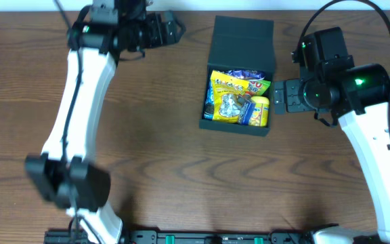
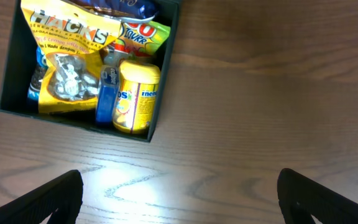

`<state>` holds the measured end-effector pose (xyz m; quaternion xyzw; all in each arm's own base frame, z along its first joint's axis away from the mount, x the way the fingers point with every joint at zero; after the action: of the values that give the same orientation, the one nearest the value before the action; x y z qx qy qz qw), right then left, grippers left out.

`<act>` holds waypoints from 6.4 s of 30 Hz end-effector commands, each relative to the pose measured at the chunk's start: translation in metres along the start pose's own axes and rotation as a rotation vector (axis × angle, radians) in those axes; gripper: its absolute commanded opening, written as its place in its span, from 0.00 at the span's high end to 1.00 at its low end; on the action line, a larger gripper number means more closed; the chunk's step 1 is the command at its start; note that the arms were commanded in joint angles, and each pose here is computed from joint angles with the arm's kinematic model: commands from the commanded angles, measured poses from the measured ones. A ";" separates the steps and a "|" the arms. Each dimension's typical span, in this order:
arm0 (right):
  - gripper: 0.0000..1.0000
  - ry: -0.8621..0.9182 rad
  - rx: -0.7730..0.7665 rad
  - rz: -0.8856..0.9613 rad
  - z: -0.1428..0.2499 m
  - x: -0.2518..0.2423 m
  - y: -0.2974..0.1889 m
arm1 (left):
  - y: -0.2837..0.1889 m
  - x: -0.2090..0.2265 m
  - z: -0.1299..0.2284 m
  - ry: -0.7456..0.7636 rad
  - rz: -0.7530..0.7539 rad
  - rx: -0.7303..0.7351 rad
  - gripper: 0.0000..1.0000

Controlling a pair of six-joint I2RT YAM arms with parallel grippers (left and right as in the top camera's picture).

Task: Pack container
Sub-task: 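Raise the left gripper toward the box's open lid, then push the open lid forward with the left gripper to close it, then bring both grippers to the box's left and right sides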

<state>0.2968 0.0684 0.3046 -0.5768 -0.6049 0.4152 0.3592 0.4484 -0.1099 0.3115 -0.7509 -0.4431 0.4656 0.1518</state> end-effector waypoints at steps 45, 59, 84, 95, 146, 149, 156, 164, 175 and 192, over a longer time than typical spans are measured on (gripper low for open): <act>0.01 0.064 -0.012 0.015 0.000 -0.001 0.018 | 0.237 0.029 0.042 -0.127 0.228 0.163 0.05; 0.01 0.064 -0.011 0.017 0.000 -0.001 0.022 | 0.231 -0.010 0.047 0.017 0.505 0.213 0.05; 0.01 0.064 -0.020 0.046 -0.001 -0.004 0.021 | 0.147 -0.047 0.001 0.261 1.005 0.234 0.04; 0.01 0.065 -0.029 0.090 -0.002 -0.008 0.021 | 0.141 -0.037 0.019 0.215 0.843 0.261 0.04; 0.01 -0.067 -0.003 -0.010 0.023 0.044 0.068 | -0.034 -0.006 0.188 0.345 -0.313 0.448 0.04; 0.01 -0.071 -0.009 -0.013 0.027 0.046 0.077 | -0.026 0.013 0.205 0.291 -0.398 0.440 0.04; 0.01 -0.066 -0.038 -0.020 0.037 0.049 0.109 | 0.011 0.018 0.240 0.298 -0.413 0.411 0.04; 0.01 -0.040 -0.106 -0.039 0.042 0.052 0.135 | 0.021 -0.007 0.260 0.413 -0.436 0.392 0.04; 0.01 -0.029 -0.097 -0.033 0.055 0.052 0.158 | 0.022 -0.013 0.273 0.389 -0.450 0.400 0.04; 0.01 0.019 -0.043 0.044 0.077 0.041 0.170 | 0.036 0.006 0.288 0.351 -0.487 0.378 0.04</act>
<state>0.3041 0.1098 0.1388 -0.5934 -0.6328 0.3610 0.3423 0.2249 -0.1791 0.1368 -0.6563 -0.4652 0.3598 0.4726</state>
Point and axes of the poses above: each gripper's point midway between its finger pads, its own y axis out along the fingers, its own x axis along the line the jaws close on, z = x × y, the point moved 7 cm from there along -y, back along the fingers, and after that the axes turned 1 degree about -y, right-handed, at the moved point
